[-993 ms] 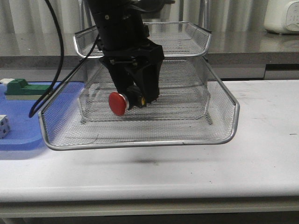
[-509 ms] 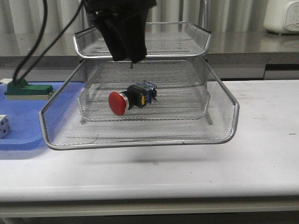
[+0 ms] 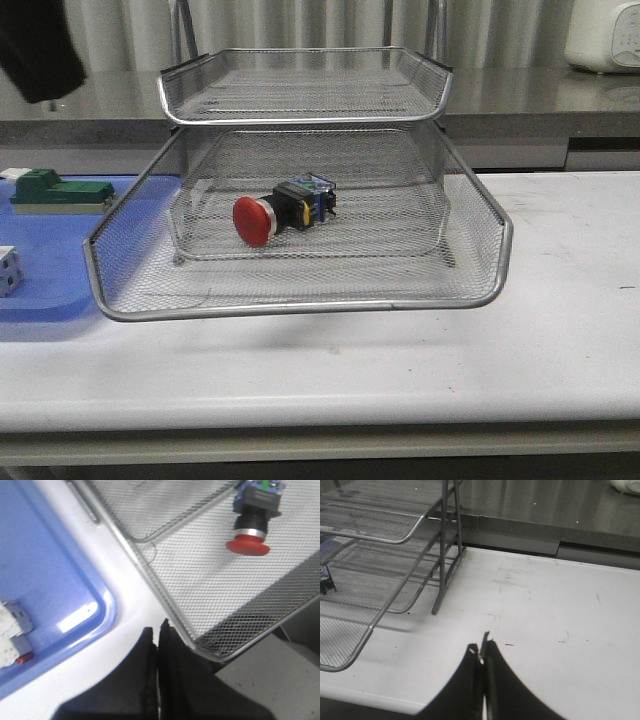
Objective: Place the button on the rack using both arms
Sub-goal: 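Open the left gripper to drop the switch onto the tier, then withdraw the left gripper back toward the tray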
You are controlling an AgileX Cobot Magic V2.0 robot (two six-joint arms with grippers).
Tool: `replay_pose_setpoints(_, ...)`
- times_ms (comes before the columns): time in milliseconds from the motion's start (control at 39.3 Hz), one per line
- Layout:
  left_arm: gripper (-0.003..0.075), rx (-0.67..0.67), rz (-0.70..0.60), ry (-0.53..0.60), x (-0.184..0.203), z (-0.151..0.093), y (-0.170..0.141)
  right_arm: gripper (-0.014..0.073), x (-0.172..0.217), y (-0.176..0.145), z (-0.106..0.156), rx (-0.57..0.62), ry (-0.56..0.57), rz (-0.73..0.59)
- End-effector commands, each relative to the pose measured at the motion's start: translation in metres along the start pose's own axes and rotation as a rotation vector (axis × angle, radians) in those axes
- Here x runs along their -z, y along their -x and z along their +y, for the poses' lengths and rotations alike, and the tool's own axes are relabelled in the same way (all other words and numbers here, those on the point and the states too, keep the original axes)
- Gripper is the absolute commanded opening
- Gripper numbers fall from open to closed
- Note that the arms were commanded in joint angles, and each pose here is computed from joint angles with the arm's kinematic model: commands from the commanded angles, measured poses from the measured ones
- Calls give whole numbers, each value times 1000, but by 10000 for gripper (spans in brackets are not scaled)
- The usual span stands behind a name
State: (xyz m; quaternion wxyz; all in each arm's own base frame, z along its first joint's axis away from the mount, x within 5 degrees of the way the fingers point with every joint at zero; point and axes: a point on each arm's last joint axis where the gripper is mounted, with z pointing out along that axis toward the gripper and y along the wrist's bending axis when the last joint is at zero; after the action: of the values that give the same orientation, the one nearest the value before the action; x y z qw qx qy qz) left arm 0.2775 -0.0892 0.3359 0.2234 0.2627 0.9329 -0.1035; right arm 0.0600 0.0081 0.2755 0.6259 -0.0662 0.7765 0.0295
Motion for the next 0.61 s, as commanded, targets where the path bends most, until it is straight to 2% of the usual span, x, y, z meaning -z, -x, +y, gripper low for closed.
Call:
replay_pose_setpoints(0,-19,99,-199,64,28,8,-20,-110,2,15,-1,12,-8,-98)
replay_pose_setpoints(204,-19,184,-401,213,42,9,-83,-110,2,15,-1,12,-8,-98)
replay_pose_setpoints(407,-19,166,-659,326,55,-17,-146,-110,2,15,-1,12,-8,-98)
replay_pose_setpoints(586,-19,131,-857,389,67,-37,-188,-110,2,15,-1,12,-8,-98)
